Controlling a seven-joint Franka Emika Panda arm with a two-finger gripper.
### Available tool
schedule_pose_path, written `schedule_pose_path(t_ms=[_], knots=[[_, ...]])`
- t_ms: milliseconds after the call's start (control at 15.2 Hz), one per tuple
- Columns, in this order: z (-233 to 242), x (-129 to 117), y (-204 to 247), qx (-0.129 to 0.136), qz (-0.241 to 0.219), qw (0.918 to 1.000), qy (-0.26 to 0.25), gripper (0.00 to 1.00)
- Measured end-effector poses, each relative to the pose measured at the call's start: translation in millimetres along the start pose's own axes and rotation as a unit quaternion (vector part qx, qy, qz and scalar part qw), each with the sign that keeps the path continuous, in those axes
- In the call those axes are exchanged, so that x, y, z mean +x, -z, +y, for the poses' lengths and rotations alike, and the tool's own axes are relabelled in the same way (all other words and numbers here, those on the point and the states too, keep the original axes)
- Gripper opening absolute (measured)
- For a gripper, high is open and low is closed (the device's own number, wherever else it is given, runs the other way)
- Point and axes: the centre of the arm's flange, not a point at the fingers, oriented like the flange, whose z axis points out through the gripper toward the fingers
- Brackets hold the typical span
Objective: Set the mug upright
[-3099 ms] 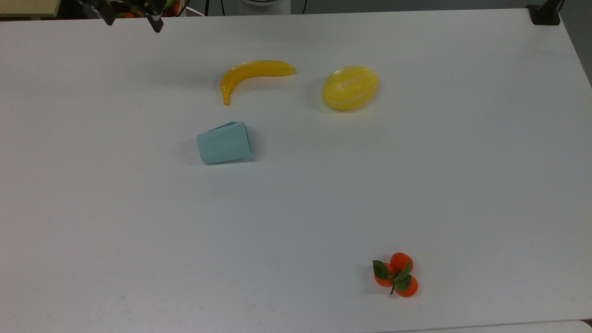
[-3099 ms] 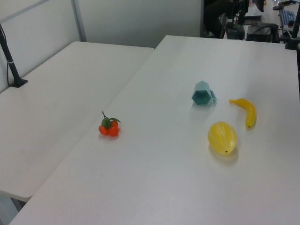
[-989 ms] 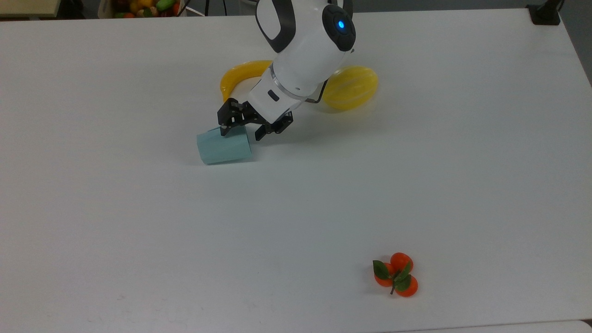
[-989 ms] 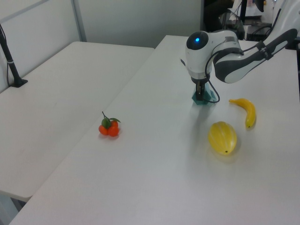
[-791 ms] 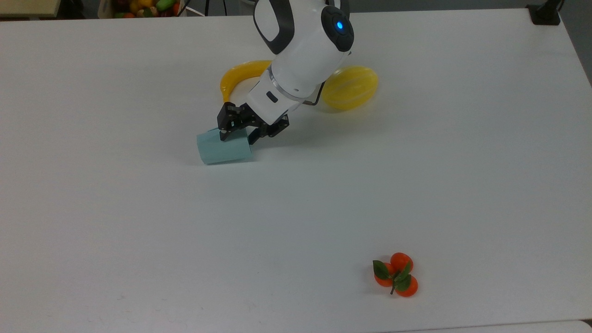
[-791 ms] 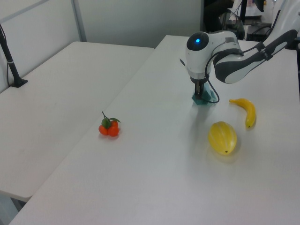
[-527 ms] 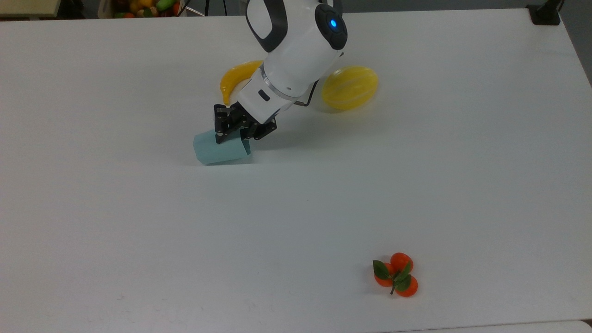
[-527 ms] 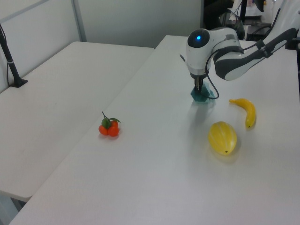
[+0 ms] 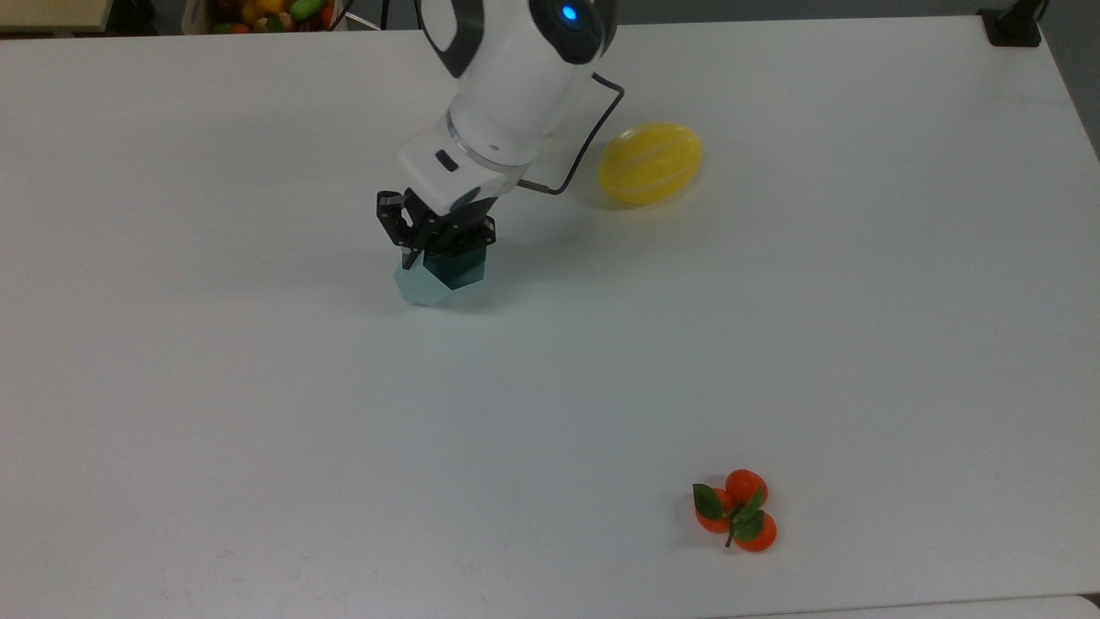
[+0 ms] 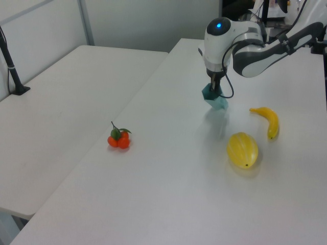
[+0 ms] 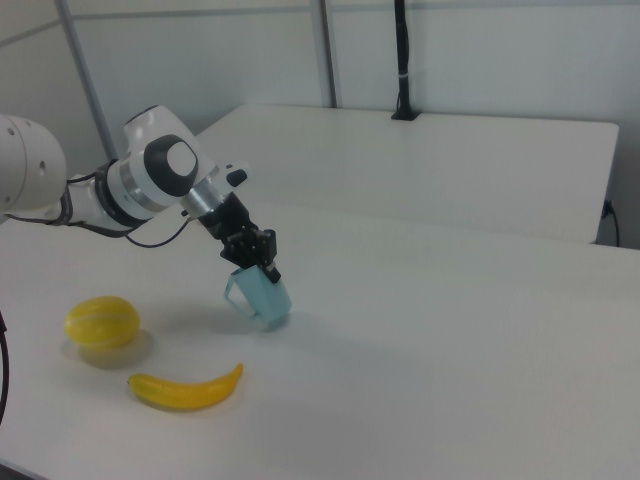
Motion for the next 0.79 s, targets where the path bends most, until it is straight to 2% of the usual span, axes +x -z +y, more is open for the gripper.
schedule_pose_path(t_ms=[264, 330, 593, 791], knots=[[33, 2, -7, 0.055, -0.003, 0.9961, -0.069, 0.05], [43, 1, -9, 0.068, -0.006, 0.994, -0.086, 0.1], [81, -3, -5, 0.116, -0.012, 0.9855, -0.123, 0.5], [107, -6, 3, 0.14, -0.007, 0.9805, -0.138, 0.79]])
